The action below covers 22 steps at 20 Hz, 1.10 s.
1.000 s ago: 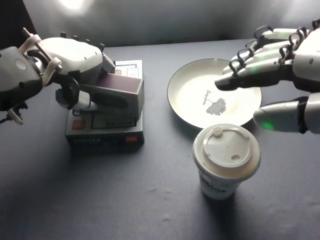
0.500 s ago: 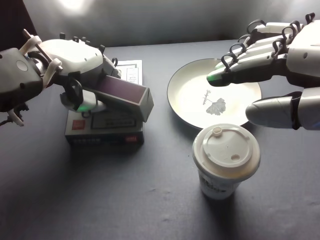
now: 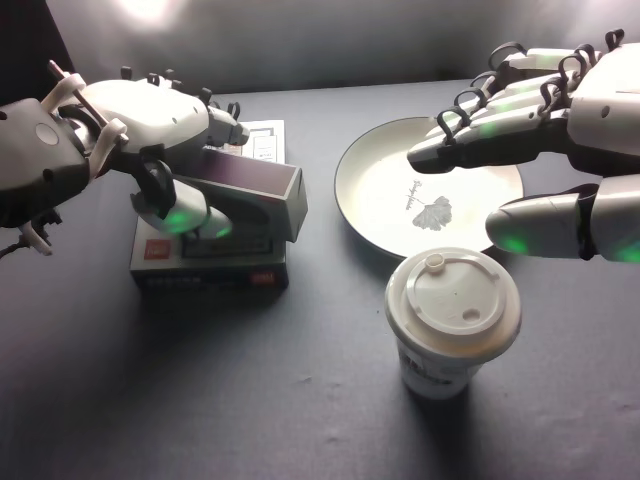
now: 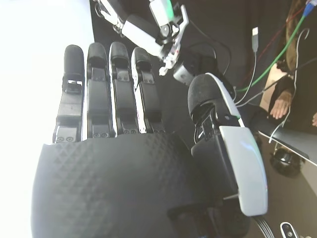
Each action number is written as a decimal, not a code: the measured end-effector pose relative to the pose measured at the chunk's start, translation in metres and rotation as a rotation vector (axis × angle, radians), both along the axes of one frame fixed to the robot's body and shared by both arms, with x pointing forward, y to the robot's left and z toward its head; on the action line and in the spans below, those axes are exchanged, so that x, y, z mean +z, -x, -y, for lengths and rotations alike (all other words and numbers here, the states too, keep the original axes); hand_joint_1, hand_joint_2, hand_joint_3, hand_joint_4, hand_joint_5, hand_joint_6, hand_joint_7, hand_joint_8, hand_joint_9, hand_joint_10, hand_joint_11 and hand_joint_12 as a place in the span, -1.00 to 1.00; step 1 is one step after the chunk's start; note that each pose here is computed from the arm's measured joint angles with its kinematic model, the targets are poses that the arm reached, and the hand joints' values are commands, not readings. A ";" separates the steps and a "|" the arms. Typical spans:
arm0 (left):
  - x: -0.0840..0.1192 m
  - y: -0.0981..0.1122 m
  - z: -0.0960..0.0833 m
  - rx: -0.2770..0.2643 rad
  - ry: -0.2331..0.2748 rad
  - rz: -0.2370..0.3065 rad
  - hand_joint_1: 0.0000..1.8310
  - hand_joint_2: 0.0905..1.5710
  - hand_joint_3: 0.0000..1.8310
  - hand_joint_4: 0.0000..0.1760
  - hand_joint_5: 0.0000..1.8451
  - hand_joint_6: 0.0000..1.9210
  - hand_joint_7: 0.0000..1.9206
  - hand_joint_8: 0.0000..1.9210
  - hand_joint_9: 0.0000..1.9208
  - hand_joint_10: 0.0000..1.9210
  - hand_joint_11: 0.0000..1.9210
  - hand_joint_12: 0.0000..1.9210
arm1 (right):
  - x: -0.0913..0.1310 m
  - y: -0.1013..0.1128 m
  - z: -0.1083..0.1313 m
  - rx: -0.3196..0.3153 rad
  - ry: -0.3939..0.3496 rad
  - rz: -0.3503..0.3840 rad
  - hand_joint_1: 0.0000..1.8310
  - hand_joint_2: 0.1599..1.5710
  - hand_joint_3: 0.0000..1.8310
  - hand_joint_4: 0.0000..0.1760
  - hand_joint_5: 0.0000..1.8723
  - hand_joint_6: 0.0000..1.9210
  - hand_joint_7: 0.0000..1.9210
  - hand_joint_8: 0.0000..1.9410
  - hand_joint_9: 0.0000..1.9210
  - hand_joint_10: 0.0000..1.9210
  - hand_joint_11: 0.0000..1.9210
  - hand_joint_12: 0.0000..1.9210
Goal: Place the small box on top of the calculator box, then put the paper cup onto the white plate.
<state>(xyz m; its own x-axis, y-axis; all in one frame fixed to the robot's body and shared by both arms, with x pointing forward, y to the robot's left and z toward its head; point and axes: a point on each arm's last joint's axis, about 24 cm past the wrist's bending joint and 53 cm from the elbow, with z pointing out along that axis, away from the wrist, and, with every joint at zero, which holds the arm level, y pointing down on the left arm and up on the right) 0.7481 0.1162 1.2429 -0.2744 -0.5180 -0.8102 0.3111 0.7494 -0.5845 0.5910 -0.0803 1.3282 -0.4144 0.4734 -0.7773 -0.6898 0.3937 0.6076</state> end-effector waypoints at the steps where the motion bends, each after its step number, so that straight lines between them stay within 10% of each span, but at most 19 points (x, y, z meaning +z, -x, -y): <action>1: 0.000 0.000 0.000 0.001 0.001 0.000 -0.25 0.28 -1.00 -1.00 -0.70 -1.00 -0.62 -1.00 -0.62 -1.00 -1.00 -0.16 | 0.000 0.000 0.000 0.001 -0.001 0.001 -0.98 0.80 -1.00 -1.00 -0.57 -0.99 -0.60 -0.99 -0.65 -0.99 -1.00 0.01; 11: 0.009 0.014 -0.015 0.065 0.061 0.008 -0.47 0.20 -1.00 -1.00 -0.84 -1.00 -0.76 -1.00 -0.78 -1.00 -1.00 -0.49 | 0.004 0.010 -0.007 0.066 -0.041 -0.033 -0.79 0.71 -1.00 -1.00 -0.62 -1.00 -0.64 -1.00 -0.68 -1.00 -1.00 -0.08; 15: 0.013 0.027 -0.024 0.091 0.090 -0.004 -0.49 0.17 -1.00 -1.00 -0.84 -0.99 -0.76 -0.99 -0.78 -0.99 -1.00 -0.55 | -0.002 0.011 -0.024 0.097 -0.061 -0.095 -0.35 0.36 -1.00 -1.00 -0.98 -1.00 -0.99 -1.00 -1.00 -1.00 -1.00 -0.97; 22: 0.030 0.056 -0.036 0.088 0.102 0.014 -0.58 0.20 -1.00 -1.00 -0.83 -1.00 -0.78 -1.00 -0.79 -1.00 -1.00 -0.57 | -0.003 0.016 -0.038 0.147 -0.100 -0.184 -0.10 -0.14 -1.00 -1.00 -1.00 -1.00 -1.00 -1.00 -1.00 -1.00 -1.00 -1.00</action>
